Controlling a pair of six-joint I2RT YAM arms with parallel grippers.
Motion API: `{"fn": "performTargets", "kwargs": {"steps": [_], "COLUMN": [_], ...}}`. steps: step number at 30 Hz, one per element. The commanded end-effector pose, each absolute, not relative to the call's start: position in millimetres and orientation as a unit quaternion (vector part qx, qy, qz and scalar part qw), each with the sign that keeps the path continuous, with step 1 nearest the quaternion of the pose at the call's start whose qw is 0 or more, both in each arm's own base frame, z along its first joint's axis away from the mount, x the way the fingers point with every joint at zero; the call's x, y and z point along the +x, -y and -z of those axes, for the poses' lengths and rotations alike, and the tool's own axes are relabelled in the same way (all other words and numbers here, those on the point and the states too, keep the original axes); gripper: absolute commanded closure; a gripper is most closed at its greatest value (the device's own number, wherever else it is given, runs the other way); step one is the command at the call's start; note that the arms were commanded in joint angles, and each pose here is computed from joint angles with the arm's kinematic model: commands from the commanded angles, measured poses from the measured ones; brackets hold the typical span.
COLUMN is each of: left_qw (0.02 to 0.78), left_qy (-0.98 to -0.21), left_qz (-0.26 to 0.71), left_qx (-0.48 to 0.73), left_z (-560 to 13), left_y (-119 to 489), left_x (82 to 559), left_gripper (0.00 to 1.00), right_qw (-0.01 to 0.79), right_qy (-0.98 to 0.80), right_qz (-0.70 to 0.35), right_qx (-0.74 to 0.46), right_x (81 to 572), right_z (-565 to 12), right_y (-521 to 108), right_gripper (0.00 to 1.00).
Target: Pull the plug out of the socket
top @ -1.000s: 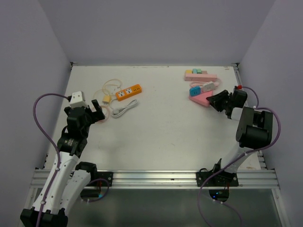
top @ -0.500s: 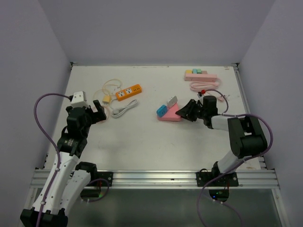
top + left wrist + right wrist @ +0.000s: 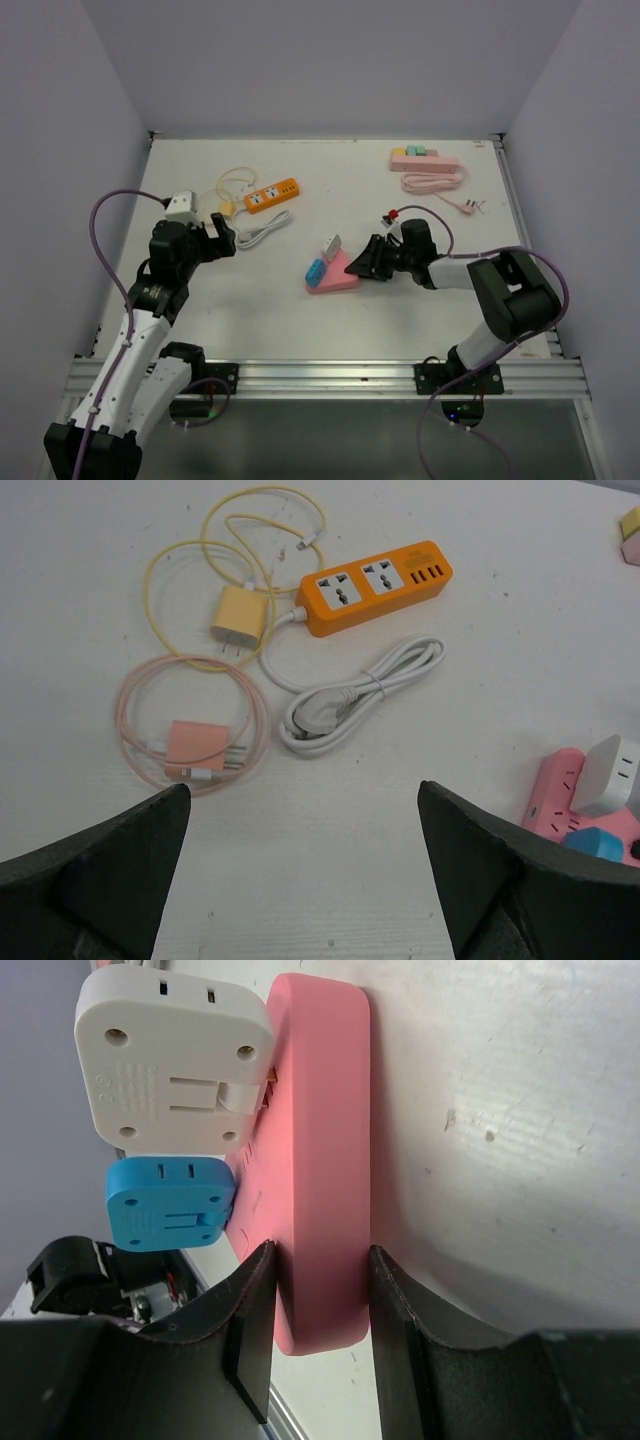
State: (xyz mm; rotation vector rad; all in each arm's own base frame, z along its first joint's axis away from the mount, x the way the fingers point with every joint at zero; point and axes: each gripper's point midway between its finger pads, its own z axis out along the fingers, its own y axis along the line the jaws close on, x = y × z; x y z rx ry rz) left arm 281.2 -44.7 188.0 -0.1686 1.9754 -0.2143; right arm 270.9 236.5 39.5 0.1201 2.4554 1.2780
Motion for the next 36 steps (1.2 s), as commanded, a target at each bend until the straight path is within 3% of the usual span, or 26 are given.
{"fn": "performTargets", "kwargs": {"steps": [1, 7, 19, 26, 36], "left_qw": [0.551, 0.547, 0.541, 0.539, 0.537], "left_qy": [-0.826, -0.829, -0.833, -0.834, -0.835], "left_qz": [0.104, 0.103, 0.11, 0.112, 0.113], "left_qx": [-0.05, -0.05, -0.042, -0.039, -0.037], "left_z": [-191.5, -188.4, -185.0, -183.7, -182.5], "left_y": [52.7, 52.9, 57.0, 58.2, 59.2], "left_x": [286.7, 288.1, 288.7, 288.7, 289.7], "left_gripper": [0.0, 0.0, 0.0, 0.0, 0.0], "right_qw": [0.176, 0.184, 0.199, 0.202, 0.138], "right_qy": [-0.891, -0.893, -0.902, -0.894, -0.877], "right_qz": [-0.416, -0.411, -0.382, -0.397, -0.452], "right_qx": [0.038, 0.023, -0.031, -0.045, -0.086], "right_x": [249.2, 230.1, 229.8, 268.9, 264.0], "right_z": [-24.2, -35.3, -46.0, -51.3, -44.5], "right_y": [-233.0, -231.3, -226.9, -236.6, -255.4], "right_gripper": [0.77, 0.46, 0.24, 0.23, 0.26]}}
